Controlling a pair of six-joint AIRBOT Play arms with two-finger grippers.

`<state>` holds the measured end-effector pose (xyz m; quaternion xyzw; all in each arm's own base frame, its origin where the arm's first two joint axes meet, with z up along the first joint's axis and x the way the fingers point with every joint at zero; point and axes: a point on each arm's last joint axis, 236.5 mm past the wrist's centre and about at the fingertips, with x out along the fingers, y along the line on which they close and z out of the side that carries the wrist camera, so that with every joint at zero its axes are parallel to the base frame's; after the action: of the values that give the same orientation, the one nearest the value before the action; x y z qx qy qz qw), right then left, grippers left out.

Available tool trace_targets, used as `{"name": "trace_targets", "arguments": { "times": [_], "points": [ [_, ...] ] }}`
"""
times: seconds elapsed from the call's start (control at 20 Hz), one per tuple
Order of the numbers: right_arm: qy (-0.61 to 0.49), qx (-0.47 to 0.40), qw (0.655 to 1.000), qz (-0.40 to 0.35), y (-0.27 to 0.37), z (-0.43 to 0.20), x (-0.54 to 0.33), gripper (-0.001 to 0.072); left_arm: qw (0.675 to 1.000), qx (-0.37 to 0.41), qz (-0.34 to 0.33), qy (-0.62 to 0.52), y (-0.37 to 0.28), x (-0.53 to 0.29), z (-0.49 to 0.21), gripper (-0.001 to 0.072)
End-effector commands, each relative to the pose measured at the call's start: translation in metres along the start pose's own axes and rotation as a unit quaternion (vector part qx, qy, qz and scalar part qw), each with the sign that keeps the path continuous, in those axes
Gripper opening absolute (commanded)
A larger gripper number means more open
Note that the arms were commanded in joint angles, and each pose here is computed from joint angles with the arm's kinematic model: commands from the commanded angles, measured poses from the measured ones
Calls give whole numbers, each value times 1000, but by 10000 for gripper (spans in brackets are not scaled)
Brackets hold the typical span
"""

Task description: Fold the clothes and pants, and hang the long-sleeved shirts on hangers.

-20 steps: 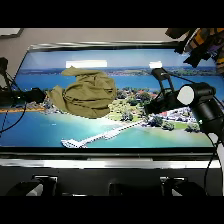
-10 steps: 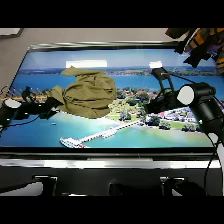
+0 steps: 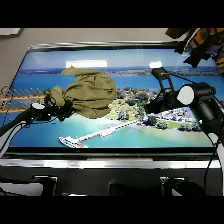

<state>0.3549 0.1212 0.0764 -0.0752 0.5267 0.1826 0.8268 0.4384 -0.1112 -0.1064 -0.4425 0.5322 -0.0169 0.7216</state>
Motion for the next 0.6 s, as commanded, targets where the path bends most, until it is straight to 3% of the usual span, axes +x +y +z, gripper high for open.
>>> {"name": "trace_targets", "arguments": {
  "times": [0.0, 0.1, 0.15, 0.3, 0.45, 0.55],
  "points": [
    [2, 1, 1000, 1, 1, -1, 0, 101, 1000, -21, -10, -3, -10, 4, -3, 20],
    [11, 21, 1000, 2, 2, -5, -2, 315, 999, -24, -22, 18, -23, -7, -13, 19],
    [23, 31, 999, 3, 2, -10, -3, 359, 999, -12, -28, 36, -32, -15, -25, 18],
    [94, 39, 995, 4, 4, -44, -8, 361, 996, 41, 10, 76, -29, -54, -76, 18],
    [106, 64, 992, 21, 17, -69, -17, 361, 996, 31, 58, 67, 6, -103, -122, 18],
    [92, 122, 987, 55, 38, -93, -19, 409, 994, 39, 76, 72, 28, -132, -153, 18]
  ]
}}
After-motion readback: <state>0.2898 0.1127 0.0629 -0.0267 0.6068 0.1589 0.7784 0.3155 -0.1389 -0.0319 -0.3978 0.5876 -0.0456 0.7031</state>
